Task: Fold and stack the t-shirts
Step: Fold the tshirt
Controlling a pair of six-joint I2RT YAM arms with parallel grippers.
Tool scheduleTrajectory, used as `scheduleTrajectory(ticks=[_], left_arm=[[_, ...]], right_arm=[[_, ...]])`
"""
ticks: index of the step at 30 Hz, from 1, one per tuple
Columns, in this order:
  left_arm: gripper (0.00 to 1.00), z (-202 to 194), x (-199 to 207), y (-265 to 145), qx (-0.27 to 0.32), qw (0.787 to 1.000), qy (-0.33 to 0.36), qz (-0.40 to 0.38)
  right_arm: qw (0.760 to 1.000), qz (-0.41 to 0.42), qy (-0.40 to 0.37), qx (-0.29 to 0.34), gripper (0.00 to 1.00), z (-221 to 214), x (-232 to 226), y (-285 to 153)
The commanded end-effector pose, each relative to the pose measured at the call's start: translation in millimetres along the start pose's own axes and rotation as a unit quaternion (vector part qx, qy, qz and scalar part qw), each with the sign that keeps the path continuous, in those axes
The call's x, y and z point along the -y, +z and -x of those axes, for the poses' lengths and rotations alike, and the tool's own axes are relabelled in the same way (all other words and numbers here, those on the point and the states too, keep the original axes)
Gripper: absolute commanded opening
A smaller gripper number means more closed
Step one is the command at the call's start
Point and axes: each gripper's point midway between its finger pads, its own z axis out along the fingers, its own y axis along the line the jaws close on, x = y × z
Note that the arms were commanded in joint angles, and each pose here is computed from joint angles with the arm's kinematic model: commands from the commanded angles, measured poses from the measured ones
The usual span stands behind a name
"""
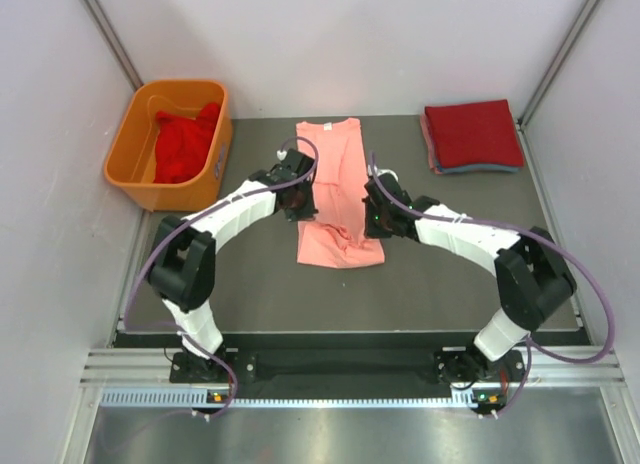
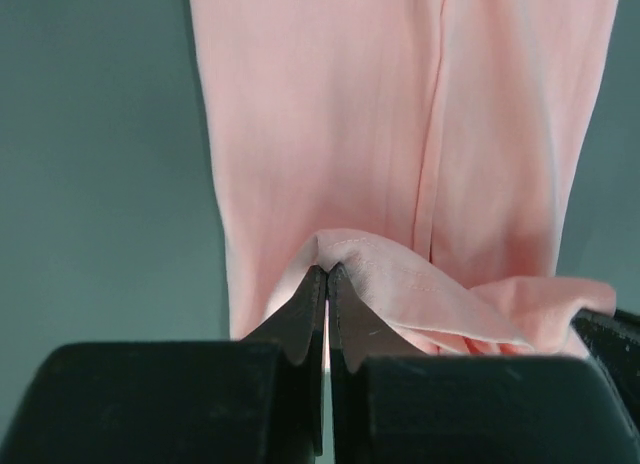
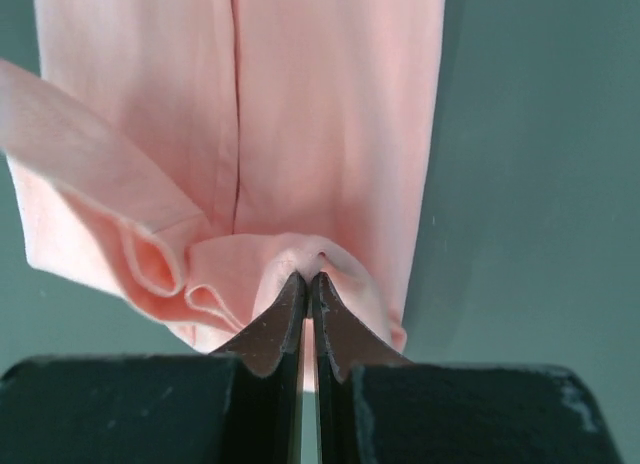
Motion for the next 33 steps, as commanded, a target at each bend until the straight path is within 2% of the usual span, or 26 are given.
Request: scheduleTrajectory(ticks=[1,8,9,13,18,24,33], left_arm=[[0.00,43,6,9,0.031,0.999,0.013,-0.002],[0.00,85,-7,31,0.051,0.998,0.005,0.028],[0.00,90,-10,32,0.053,0.998,0.002,0.029],[0.00,113,-20,44,0.070,0.997,-0.007,0.029],[0.00,138,-23,51,0.086,0.996,-0.009,0.024],[0.00,152,-33,67,0.082,0.996,-0.017,0.027],[0.00,159,-39,93,0.077,0.997,-0.015,0.024]], right_arm=[[0.999,0.028,-0.011,0.033,0.00,45,-10,8],[0.998,0.038,-0.011,0.046,0.00,96,-11,35],[0.999,0.038,-0.013,0.031,0.00,92,-8,44],[0.998,0.048,-0.012,0.044,0.00,119,-7,54],[0.998,0.047,-0.013,0.038,0.00,133,0,68],[0.998,0.053,0.002,0.044,0.00,156,14,77],[0.997,0.070,0.019,0.031,0.02,165,28,101]])
